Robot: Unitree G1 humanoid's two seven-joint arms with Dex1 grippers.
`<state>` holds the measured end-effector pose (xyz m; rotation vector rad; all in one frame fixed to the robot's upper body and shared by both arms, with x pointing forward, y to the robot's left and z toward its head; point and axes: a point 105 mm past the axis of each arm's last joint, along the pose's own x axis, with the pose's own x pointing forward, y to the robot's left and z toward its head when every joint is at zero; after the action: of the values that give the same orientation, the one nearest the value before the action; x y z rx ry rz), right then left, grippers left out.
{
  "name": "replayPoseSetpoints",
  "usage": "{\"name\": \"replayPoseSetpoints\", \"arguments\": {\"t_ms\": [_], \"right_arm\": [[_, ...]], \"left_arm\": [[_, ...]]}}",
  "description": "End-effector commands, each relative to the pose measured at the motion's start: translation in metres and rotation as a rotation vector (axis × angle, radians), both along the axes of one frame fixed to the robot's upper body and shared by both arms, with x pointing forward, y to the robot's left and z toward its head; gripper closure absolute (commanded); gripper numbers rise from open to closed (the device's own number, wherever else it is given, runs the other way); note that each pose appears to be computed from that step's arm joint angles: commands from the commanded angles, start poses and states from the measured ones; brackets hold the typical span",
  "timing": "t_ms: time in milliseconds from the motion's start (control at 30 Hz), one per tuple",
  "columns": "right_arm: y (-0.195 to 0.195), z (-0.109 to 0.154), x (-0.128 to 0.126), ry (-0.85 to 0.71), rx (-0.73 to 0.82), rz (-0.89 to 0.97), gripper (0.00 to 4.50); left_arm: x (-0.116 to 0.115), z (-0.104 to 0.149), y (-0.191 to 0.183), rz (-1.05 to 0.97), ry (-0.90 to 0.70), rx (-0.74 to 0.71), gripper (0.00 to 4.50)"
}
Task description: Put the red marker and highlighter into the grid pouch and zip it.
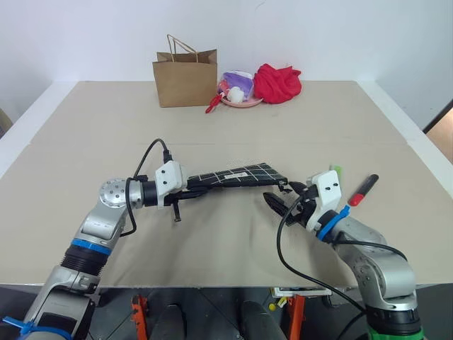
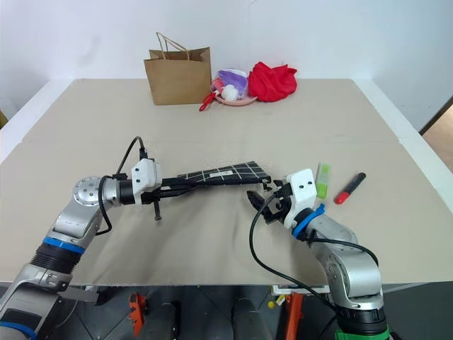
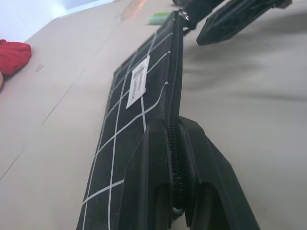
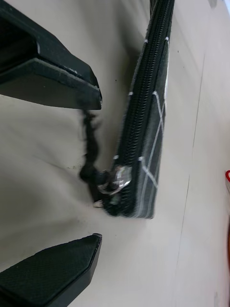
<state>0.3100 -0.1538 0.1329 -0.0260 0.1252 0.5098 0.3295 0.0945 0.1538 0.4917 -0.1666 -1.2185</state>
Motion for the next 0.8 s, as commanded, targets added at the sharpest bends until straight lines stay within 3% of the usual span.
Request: {"name": "replayPoseSetpoints", "arguments": {"t_ms": [33,133,233,267,300,467,800], "right_arm": [[0.0025,0.0108,0.0020,-0.042,0.016,-0.001,0.06],[0.0030,0.0130,0.0039,-0.046,0.017,-0.002,0.06],[0.0017,0.0113,0.0048,-0.035,0.020,-0.005,0.82],[0.0016,0.0105,0.0048,-0.030,0.021,-0.005,1.56],[0.0020,0.0094,0.0047,-0.026,0.023,-0.004,1.88],[0.0045,0.0076,0.0051,-0.020,0.022,-0.006,4.41],[0.0107,0.0143,0.0038,-0.050,-0.021,0.034,4.41]], "left_arm": [[-0.0023,0.0127,0.0020,0.006,-0.042,-0.019,4.50],[-0.0029,0.0114,0.0023,0.008,-0.039,-0.016,4.50],[-0.0034,0.0113,0.0016,0.010,-0.035,-0.020,4.50],[-0.0037,0.0115,0.0011,0.010,-0.035,-0.022,4.50],[-0.0039,0.0120,0.0003,0.010,-0.033,-0.027,4.50],[-0.0043,0.0146,-0.0016,0.011,-0.027,-0.039,4.50],[-0.0052,0.0149,-0.0034,0.013,-0.015,-0.044,4.50]]}}
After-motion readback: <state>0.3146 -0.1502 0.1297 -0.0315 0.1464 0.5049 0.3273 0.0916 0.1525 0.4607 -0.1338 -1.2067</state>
